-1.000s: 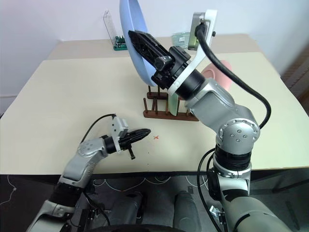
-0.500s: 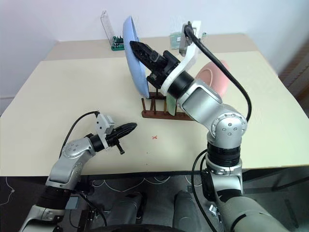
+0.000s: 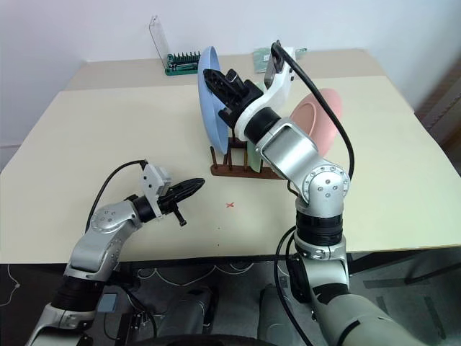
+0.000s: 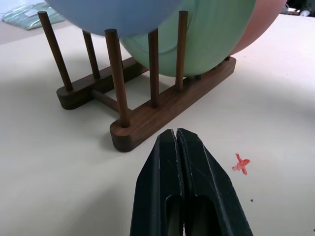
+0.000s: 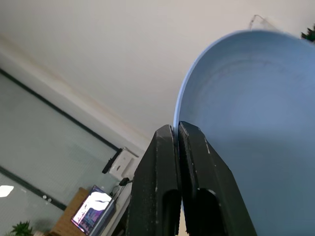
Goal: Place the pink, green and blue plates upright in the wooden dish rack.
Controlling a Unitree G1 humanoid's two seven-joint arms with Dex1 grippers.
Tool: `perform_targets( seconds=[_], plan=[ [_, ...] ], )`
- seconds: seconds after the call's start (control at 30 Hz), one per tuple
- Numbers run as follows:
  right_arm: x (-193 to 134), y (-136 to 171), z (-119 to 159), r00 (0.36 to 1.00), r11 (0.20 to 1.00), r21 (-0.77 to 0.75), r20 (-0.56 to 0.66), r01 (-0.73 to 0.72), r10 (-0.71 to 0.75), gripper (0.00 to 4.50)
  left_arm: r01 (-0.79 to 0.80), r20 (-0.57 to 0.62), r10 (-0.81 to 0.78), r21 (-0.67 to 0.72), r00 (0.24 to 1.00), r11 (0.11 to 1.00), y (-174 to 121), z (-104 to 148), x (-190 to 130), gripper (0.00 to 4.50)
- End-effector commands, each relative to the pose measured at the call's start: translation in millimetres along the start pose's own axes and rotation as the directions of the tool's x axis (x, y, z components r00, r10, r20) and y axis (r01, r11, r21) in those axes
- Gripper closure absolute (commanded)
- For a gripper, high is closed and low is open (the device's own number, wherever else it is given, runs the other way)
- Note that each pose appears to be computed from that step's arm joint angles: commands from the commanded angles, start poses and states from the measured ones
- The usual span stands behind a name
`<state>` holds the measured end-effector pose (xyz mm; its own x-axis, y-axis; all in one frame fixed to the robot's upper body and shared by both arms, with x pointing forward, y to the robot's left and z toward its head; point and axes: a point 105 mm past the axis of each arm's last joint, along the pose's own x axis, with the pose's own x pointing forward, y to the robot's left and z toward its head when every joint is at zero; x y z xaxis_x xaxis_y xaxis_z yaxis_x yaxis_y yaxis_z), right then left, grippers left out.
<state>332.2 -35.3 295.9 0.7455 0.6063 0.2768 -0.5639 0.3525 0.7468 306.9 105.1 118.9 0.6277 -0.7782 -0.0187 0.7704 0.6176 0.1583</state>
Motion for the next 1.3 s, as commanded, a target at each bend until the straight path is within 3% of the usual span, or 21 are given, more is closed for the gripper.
perform_targets(
  seconds=[0.03, 0.2, 0.23, 0.3, 0.47, 0.57, 0.7, 0.83, 0.9, 1.0, 1.1, 1.17, 1.3],
  plan=[
    [1, 0, 9, 0.999, 0.999, 0.025, 0.043, 0.021, -0.022, 4.43, 0.007, 0.047, -0.009, 0.025, 0.999, 1.0, -1, 13, 1, 4.5],
    [3, -5, 9, 0.998, 0.999, 0.036, 0.04, 0.04, -0.042, 4.43, 0.01, 0.044, -0.011, 0.022, 0.999, 1.0, -1, 9, 0, 4.5],
    [3, -5, 9, 0.998, 0.999, 0.033, 0.04, 0.04, -0.042, 4.18, 0.011, 0.045, -0.012, 0.021, 0.999, 1.0, -2, 8, 0, 4.5],
    [3, -4, 9, 0.998, 0.999, 0.023, 0.041, 0.038, -0.038, 3.55, 0.012, 0.046, -0.013, 0.021, 0.999, 1.0, -3, 8, 0, 4.5],
    [3, 1, 12, 0.999, 0.999, -0.037, 0.047, 0.02, -0.019, 1.05, 0.016, 0.047, -0.016, 0.017, 0.999, 1.0, -5, 5, 0, 4.5],
    [3, 6, 17, 0.998, 0.995, -0.101, 0.062, 0.016, -0.01, 1.05, 0.016, 0.047, -0.016, 0.015, 0.999, 1.0, -5, 4, 1, 4.5],
    [1, 30, 31, 0.993, 0.944, -0.325, 0.075, -0.061, 0.09, 1.05, 0.02, 0.05, -0.021, 0.015, 0.999, 1.0, -7, 4, 2, 4.5],
    [-15, 65, 50, 0.97, 0.763, -0.625, 0.035, -0.166, 0.24, 1.05, 0.024, 0.054, -0.024, 0.015, 0.998, 1.0, -9, 5, 3, 4.5],
    [-30, 67, 67, 0.968, 0.648, -0.748, 0.029, -0.144, 0.248, 1.05, 0.029, 0.059, -0.03, 0.013, 0.998, 0.999, -11, 5, 4, 4.5],
    [-61, 45, 101, 0.988, 0.53, -0.848, 0.062, -0.023, 0.142, 1.9, 0.059, 0.064, -0.06, 0.008, 0.996, 0.998, -16, 6, 6, 4.5],
    [-102, 5, 120, 0.994, 0.298, -0.952, 0.041, 0.071, -0.105, 3.37, 0.109, 0.064, -0.108, -0.006, 0.992, 0.994, -25, 6, 11, 4.5],
    [-123, -17, 129, 0.969, 0.188, -0.978, 0.044, 0.092, -0.243, 4.44, 0.135, 0.064, -0.134, -0.01, 0.989, 0.991, -30, 6, 14, 4.5],
    [-159, -48, 146, 0.886, 0.009, -0.992, 0.111, 0.128, -0.45, 4.44, 0.181, 0.068, -0.18, -0.016, 0.981, 0.983, -36, 6, 22, 4.5]
  ],
)
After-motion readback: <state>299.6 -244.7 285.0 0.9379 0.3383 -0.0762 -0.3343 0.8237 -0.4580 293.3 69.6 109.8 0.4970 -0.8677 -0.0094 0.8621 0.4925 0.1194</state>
